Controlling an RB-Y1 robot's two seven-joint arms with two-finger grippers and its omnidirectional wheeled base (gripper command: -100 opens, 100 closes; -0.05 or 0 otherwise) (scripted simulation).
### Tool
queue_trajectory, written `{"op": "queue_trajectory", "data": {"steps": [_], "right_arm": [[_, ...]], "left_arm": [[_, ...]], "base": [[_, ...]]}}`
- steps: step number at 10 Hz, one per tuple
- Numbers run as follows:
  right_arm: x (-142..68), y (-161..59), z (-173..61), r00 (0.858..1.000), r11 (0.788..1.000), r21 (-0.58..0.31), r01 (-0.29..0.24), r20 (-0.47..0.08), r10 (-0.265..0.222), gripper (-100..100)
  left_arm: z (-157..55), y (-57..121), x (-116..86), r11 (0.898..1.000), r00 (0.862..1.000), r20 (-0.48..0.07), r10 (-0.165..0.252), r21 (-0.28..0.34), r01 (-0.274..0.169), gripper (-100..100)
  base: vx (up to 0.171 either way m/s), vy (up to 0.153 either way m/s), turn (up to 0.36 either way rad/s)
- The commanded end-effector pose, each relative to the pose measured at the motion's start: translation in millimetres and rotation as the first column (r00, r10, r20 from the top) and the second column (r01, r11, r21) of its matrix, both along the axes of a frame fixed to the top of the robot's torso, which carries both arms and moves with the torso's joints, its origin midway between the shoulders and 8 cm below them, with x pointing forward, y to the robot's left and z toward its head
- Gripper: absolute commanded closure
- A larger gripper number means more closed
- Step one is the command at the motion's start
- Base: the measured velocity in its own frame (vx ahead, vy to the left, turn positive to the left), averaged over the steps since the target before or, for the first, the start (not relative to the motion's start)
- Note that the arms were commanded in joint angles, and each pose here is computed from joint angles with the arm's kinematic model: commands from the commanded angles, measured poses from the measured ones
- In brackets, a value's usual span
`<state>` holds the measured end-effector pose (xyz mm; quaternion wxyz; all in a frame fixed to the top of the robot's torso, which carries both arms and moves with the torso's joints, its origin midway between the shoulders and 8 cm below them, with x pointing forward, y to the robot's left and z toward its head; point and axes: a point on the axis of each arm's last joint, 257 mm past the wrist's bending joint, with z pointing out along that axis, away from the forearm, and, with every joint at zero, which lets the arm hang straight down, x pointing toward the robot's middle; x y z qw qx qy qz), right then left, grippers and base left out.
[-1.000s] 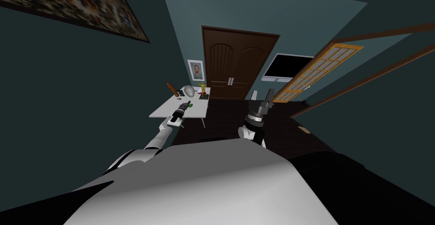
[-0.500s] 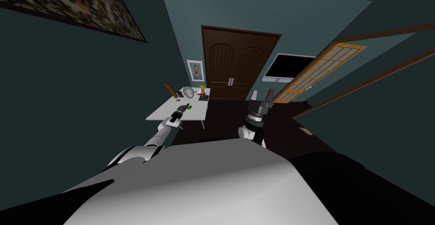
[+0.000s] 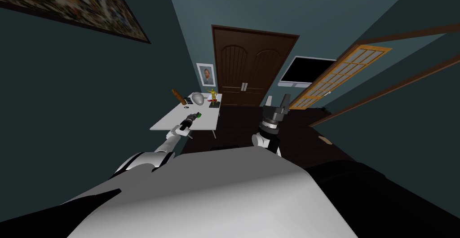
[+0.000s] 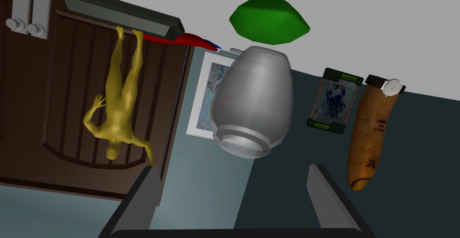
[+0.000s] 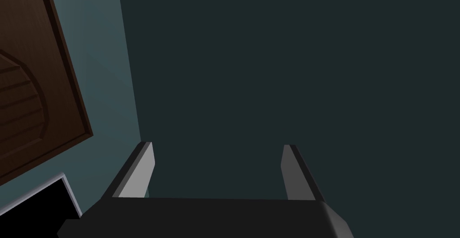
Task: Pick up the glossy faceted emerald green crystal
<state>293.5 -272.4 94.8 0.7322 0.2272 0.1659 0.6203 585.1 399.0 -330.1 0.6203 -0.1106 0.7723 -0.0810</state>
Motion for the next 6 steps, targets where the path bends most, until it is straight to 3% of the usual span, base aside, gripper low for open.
{"op": "queue_trajectory", "data": {"steps": [1, 5, 6], "right_arm": [[0, 0, 0, 1.0, 1.0, 0.0, 0.0, 0.0, 0.0, 0], [0, 0, 0, 1.0, 1.0, 0.0, 0.0, 0.0, 0.0, 0], [0, 0, 0, 1.0, 1.0, 0.0, 0.0, 0.0, 0.0, 0]], "left_arm": [[-9, 6.4, -3, 1.0, 1.0, -0.025, 0.01, 0.015, -0.01, -100], [-53, 28.0, -21, 0.995, 0.989, -0.143, 0.048, 0.091, -0.035, -100], [-53, 28.0, -21, 0.995, 0.989, -0.143, 0.048, 0.091, -0.035, -100]], "base": [[0.08, -0.013, 0.002], [0.095, -0.027, -0.003], [0.062, -0.017, 0.004]]}}
